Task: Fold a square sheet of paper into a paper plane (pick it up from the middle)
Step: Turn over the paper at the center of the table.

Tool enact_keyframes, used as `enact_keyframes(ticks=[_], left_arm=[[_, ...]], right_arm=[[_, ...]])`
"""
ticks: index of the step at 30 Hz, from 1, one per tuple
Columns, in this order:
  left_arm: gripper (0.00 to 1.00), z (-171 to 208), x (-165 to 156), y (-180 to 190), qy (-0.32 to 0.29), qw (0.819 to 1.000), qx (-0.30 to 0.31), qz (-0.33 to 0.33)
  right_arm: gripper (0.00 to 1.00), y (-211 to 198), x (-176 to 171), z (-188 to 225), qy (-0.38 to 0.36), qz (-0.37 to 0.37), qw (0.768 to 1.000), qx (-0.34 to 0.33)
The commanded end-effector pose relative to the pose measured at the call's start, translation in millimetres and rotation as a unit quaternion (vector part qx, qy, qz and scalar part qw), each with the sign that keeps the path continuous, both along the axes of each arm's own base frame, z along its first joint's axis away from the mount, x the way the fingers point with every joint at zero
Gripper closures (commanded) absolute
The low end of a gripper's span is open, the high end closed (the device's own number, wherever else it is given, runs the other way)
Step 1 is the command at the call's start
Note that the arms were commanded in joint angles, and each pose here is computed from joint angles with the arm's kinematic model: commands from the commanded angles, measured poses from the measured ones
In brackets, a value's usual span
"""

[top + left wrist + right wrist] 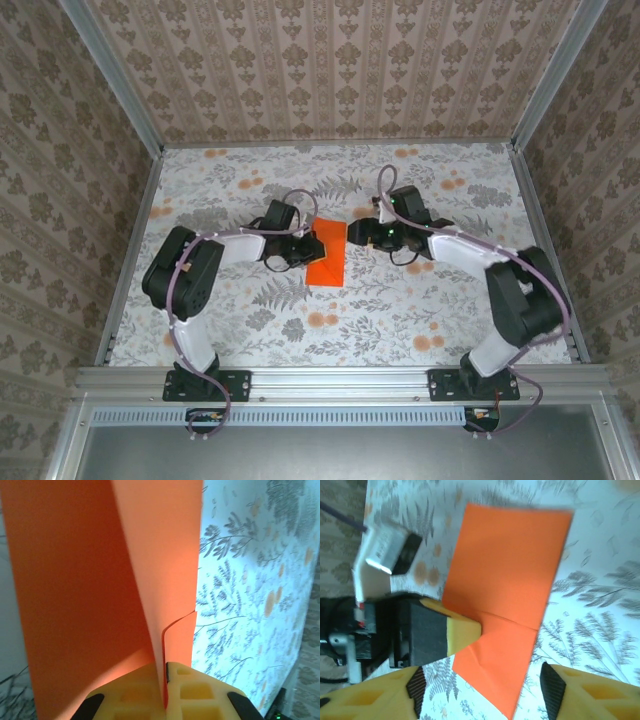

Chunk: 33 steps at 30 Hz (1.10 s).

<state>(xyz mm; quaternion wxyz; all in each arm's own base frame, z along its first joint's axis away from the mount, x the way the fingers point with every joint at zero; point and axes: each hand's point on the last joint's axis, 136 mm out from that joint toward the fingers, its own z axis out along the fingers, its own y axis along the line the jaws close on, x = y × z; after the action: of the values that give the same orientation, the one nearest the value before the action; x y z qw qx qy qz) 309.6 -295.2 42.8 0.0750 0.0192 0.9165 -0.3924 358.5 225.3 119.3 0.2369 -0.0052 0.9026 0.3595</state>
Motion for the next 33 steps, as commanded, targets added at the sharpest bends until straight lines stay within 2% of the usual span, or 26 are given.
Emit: enact_keyframes(ticks=[1, 4, 8, 11, 15, 21, 23, 25, 27, 30, 33], left_arm=[[0.95, 35, 1, 16, -0.048, 0.997, 0.053, -0.021], [0.96, 53, -6, 42, -0.071, 0.986, 0.147, -0.033], [0.96, 78, -14, 83, -0.103, 0.954, 0.279, -0.042], [0.96, 97, -11, 110, -0.131, 0.918, 0.373, -0.036], [0.96, 113, -4, 138, -0.156, 0.855, 0.494, -0.029], [0.95, 101, 9, 152, -0.151, 0.779, 0.608, -0.028], [0.96, 93, 12, 148, -0.148, 0.764, 0.627, -0.033], [0.95, 81, 15, 138, -0.148, 0.756, 0.636, -0.044], [0.95, 66, 16, 125, -0.143, 0.757, 0.635, -0.056], [0.94, 39, 14, 103, -0.129, 0.773, 0.616, -0.077], [0.92, 18, 9, 79, -0.119, 0.797, 0.585, -0.093]], right_arm=[[0.29, -39, -8, -3, -0.014, -0.053, 0.995, -0.083], [0.23, -58, -10, 8, -0.035, -0.09, 0.99, -0.102], [0.2, -74, -15, 29, -0.062, -0.115, 0.985, -0.111], [0.19, -81, -19, 33, -0.067, -0.124, 0.984, -0.113], [0.19, -89, -21, 30, -0.062, -0.138, 0.982, -0.115], [0.19, -98, -23, 20, -0.047, -0.153, 0.979, -0.124], [0.19, -100, -24, 18, -0.043, -0.155, 0.979, -0.128], [0.19, -102, -25, 15, -0.04, -0.157, 0.978, -0.131], [0.19, -104, -25, 13, -0.036, -0.16, 0.978, -0.133], [0.19, -105, -25, 11, -0.032, -0.161, 0.977, -0.134], [0.19, -107, -26, 9, -0.028, -0.164, 0.977, -0.136]])
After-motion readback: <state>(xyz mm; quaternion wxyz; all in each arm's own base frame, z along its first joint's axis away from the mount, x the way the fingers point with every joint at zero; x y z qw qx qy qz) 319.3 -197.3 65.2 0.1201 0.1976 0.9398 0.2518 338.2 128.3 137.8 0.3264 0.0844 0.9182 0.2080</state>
